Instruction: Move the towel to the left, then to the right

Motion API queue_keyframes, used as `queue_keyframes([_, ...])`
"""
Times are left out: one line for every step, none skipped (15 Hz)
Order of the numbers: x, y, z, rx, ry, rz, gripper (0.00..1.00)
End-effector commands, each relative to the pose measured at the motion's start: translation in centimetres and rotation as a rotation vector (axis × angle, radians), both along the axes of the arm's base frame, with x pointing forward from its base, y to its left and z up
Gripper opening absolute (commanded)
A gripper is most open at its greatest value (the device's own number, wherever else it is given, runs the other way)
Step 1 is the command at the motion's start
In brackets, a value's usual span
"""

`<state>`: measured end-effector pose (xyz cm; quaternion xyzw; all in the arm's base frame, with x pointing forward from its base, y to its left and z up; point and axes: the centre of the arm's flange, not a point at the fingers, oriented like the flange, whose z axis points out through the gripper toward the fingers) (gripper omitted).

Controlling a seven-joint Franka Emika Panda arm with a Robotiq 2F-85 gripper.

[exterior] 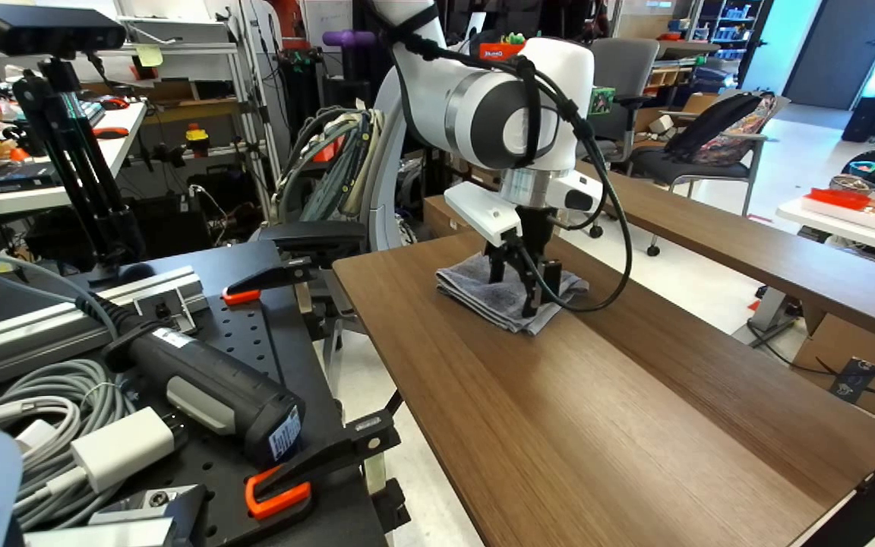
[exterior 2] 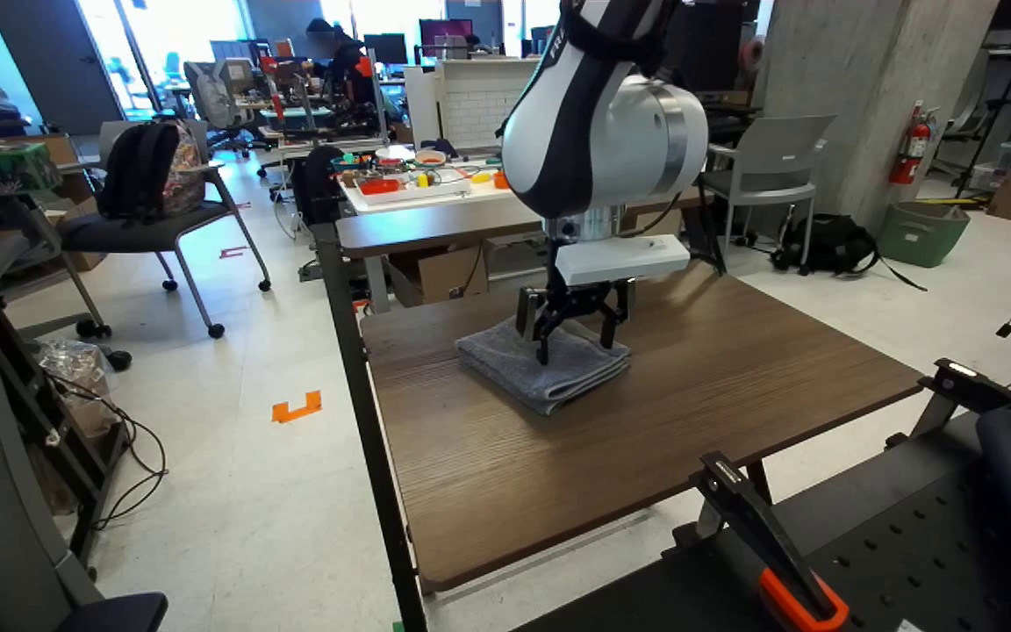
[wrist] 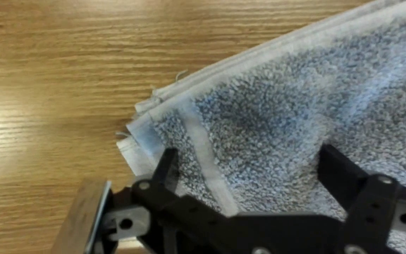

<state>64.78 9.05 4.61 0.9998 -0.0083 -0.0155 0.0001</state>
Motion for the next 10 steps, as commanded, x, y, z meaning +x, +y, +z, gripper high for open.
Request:
queue_keyframes([1.8, -1.2, -1.3, -0.046, -0.006, -0.008, 1.0])
queue_keyframes([2.1, -1.9, -1.3, -0.05, -0.005, -0.015, 1.0])
queue_keyframes([2.4, -2.6, -1.3, -0.057, -0.004, -0.023, 1.0])
queue_keyframes([2.6, -3.3, -1.4, -0.066, -0.005, -0.03, 1.0])
queue_keyframes([2.8, -4.1, -1.4, -0.077, -0.007, -0.038, 1.0])
queue_keyframes([3.2, -5.0, -1.5, -0.088, -0.01, -0.047, 1.0])
queue_keyframes([3.5, -5.8, -1.6, -0.1, -0.01, -0.057, 1.0])
queue_keyframes([3.8, -6.7, -1.8, -0.112, -0.009, -0.069, 1.0])
queue_keyframes([4.0, -7.5, -2.0, -0.126, -0.011, -0.077, 1.0])
queue_keyframes([4.3, -8.5, -2.1, -0.141, -0.009, -0.085, 1.0])
